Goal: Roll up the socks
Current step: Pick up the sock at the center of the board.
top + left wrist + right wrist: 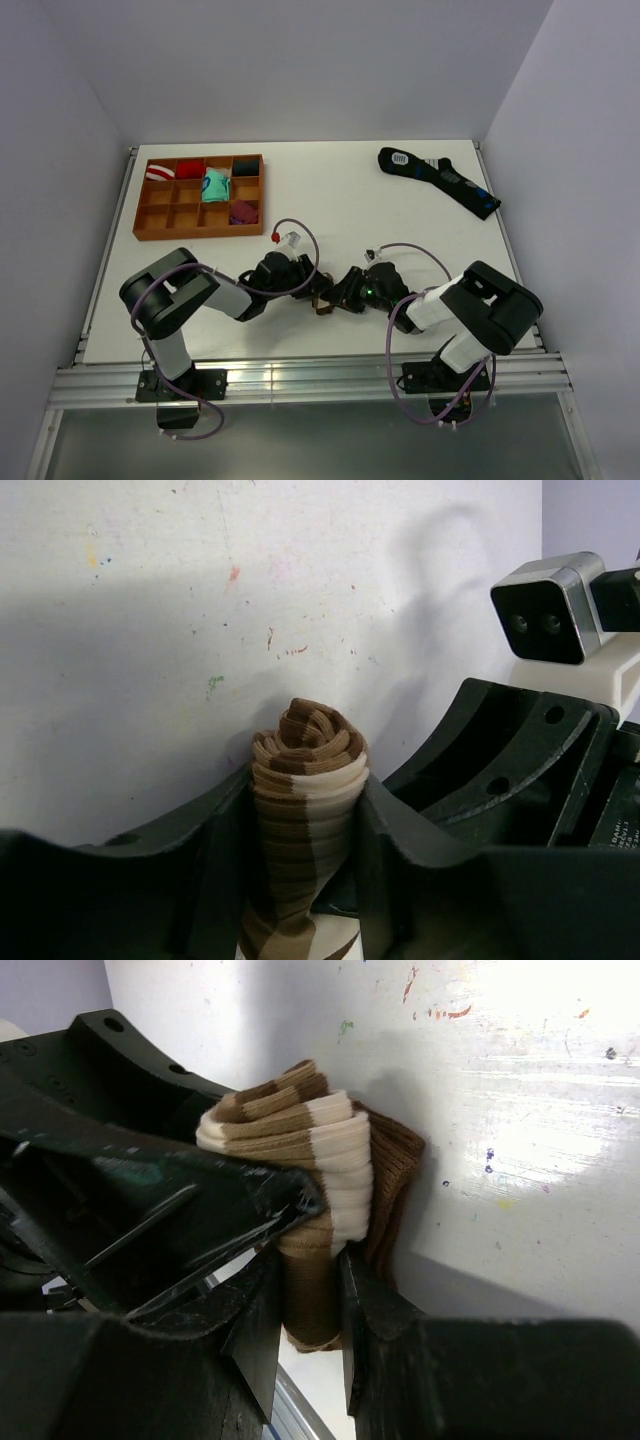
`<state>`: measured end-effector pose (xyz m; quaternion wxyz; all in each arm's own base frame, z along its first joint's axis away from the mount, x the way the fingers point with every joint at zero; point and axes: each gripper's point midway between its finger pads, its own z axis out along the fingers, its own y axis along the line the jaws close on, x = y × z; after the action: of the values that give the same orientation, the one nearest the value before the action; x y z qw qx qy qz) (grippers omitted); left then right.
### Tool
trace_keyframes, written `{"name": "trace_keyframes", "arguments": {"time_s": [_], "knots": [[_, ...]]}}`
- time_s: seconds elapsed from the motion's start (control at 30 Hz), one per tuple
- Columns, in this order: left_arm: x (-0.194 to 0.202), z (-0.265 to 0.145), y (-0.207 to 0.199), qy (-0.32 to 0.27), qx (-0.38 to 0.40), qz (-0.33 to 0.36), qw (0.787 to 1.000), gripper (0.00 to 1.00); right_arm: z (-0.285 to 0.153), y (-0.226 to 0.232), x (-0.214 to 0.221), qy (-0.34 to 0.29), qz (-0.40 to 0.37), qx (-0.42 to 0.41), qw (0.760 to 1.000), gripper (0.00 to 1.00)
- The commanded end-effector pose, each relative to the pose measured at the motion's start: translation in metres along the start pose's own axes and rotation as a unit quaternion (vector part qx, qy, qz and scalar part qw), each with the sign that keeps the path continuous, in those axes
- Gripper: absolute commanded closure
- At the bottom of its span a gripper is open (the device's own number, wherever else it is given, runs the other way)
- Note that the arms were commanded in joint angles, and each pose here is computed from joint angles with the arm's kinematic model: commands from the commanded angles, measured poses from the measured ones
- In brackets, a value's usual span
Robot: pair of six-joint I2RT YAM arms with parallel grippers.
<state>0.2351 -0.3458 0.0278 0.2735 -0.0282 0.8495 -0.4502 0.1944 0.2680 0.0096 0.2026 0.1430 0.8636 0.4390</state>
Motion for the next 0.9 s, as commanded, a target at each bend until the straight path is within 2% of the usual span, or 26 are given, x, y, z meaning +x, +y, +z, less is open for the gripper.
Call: {"name": "trace_keyframes", "arguments": {"time_s": [0.0, 0.17, 0.2, 0.3, 0.37, 0.47, 0.73, 0.87], "knots": [[0.082, -0.021, 0.075, 0.138, -0.134, 0.002, 0.981, 0.61, -0.052, -0.138, 0.071, 0.128, 0.003, 0.264, 0.956, 0.84], [0.086, -0.022, 0.084, 0.146, -0.152, 0.003, 0.978, 0.81, -0.053, -0.141, 0.071, 0.127, 0.002, 0.27, 0.955, 0.84], [0.086, -0.022, 0.084, 0.146, -0.154, 0.003, 0.977, 0.9, -0.053, -0.141, 0.071, 0.127, 0.002, 0.273, 0.954, 0.84], [0.085, -0.023, 0.09, 0.143, -0.171, 0.001, 0.975, 1.0, -0.055, -0.141, 0.066, 0.116, -0.004, 0.28, 0.953, 0.82], [0.082, -0.023, 0.094, 0.14, -0.187, 0.003, 0.972, 1.0, -0.055, -0.135, 0.06, 0.102, -0.011, 0.272, 0.957, 0.78], [0.081, -0.026, 0.104, 0.143, -0.22, 0.012, 0.965, 1.0, -0.058, -0.128, 0.051, 0.087, -0.022, 0.275, 0.957, 0.67], [0.074, -0.036, 0.114, 0.143, -0.272, 0.029, 0.951, 1.0, -0.06, -0.092, 0.027, 0.042, -0.052, 0.254, 0.965, 0.51], [0.072, -0.04, 0.114, 0.145, -0.281, 0.034, 0.948, 1.0, -0.068, -0.059, 0.013, 0.014, -0.07, 0.216, 0.974, 0.45]]}}
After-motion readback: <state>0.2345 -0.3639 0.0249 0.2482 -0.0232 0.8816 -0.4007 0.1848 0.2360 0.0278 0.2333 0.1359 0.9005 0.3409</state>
